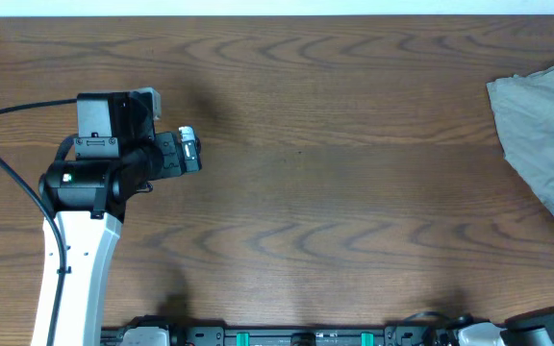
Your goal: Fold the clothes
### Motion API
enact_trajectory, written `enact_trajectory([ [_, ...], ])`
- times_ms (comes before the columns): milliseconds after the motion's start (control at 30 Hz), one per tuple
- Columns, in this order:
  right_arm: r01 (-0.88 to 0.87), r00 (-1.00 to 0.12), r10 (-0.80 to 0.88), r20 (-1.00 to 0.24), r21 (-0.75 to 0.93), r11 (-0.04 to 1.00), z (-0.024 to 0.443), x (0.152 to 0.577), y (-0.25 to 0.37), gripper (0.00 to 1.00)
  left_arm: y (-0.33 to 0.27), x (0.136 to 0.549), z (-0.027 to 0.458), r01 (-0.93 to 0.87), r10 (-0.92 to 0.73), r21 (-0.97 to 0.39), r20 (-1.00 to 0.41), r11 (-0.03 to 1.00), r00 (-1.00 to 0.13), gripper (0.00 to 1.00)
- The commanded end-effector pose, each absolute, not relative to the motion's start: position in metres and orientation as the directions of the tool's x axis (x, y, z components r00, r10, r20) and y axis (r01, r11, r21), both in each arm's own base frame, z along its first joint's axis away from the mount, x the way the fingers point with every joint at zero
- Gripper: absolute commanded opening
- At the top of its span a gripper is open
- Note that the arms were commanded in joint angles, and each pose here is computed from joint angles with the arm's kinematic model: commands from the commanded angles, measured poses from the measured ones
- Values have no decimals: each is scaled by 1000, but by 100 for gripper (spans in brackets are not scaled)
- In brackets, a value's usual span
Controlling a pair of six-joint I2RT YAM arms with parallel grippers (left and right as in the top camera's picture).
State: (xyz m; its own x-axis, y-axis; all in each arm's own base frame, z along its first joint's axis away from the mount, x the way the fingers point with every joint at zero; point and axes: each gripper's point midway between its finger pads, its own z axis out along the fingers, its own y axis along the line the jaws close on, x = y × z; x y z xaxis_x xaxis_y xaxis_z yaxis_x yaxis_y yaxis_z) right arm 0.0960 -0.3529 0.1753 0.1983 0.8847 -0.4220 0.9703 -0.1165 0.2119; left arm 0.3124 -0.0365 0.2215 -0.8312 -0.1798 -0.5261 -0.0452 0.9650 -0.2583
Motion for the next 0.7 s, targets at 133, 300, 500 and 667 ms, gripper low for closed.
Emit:
enact_trajectory([
  [133, 959, 213, 879, -427, 265, -104, 164, 104, -380, 88, -39, 316, 230, -34, -182, -270, -546, 962, -818, 98],
  [300, 960, 151, 871, -467, 280, -17, 149, 118, -407, 90, -39, 317, 231, -33, -183, -271, -551, 962, -814, 98],
  [500, 961, 133, 866, -482, 275, 5, 131, 122, -426, 91, -39, 317, 231, -33, -183, -271, -551, 962, -814, 98],
  [667, 977, 133, 877, -461, 210, -38, 107, 112, -431, 92, -39, 317, 231, -33, -183, -271, -551, 962, -814, 98],
])
